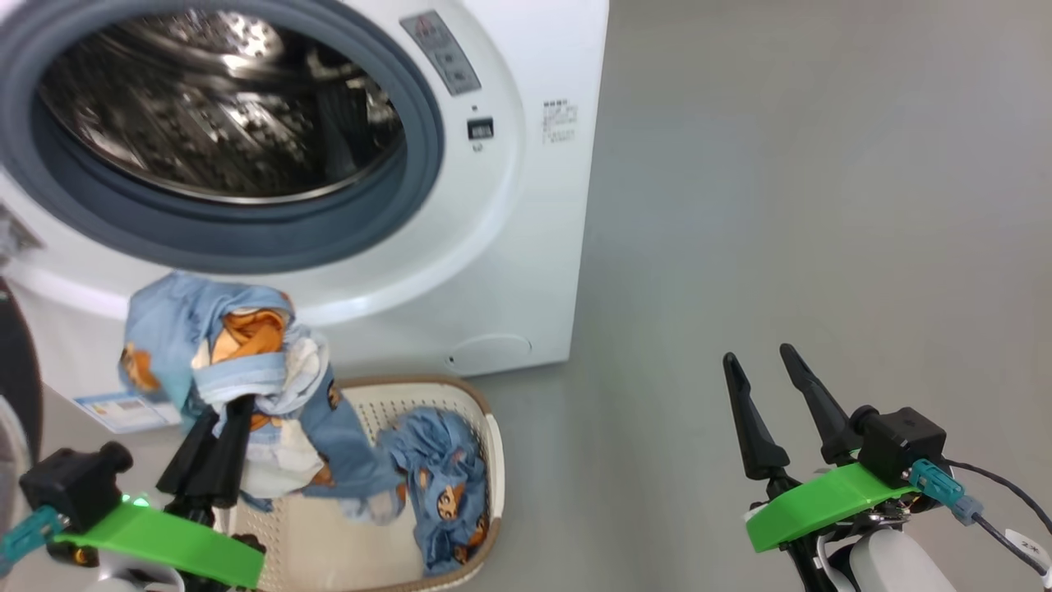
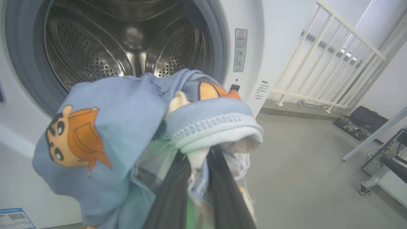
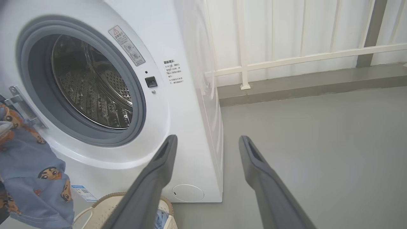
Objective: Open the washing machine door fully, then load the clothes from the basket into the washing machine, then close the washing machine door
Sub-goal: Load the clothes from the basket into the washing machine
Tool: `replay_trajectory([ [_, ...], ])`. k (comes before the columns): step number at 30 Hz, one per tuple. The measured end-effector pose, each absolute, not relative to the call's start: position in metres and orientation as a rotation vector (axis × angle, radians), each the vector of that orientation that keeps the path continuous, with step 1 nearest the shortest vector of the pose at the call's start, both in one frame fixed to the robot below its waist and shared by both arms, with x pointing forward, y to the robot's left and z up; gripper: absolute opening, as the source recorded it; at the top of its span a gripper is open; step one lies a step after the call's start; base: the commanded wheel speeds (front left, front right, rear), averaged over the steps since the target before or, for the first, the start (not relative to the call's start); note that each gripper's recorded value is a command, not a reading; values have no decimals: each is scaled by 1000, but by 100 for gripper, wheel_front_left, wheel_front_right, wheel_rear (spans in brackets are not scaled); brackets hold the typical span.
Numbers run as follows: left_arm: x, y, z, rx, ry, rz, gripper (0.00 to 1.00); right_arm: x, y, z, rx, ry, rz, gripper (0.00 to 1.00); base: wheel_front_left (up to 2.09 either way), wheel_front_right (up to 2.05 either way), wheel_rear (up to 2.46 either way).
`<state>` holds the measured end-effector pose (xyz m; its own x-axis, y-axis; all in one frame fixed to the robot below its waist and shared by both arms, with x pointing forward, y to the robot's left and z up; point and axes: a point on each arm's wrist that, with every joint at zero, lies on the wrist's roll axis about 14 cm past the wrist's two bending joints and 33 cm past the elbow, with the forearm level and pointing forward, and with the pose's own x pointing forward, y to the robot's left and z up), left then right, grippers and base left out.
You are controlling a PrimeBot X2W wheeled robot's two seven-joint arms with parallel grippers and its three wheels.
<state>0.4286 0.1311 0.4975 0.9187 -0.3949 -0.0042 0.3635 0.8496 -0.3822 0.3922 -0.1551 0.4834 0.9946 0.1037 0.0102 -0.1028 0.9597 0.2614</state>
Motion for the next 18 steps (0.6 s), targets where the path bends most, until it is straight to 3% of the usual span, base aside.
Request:
replay_trajectory([
  [8, 417, 149, 533, -357, -37, -332, 0, 381, -153, 493, 267, -23, 113, 100, 0, 0, 0],
  [18, 407, 160, 532, -361, -40, -292, 0, 382, -147, 495, 265, -26, 131, 100, 0, 0, 0],
])
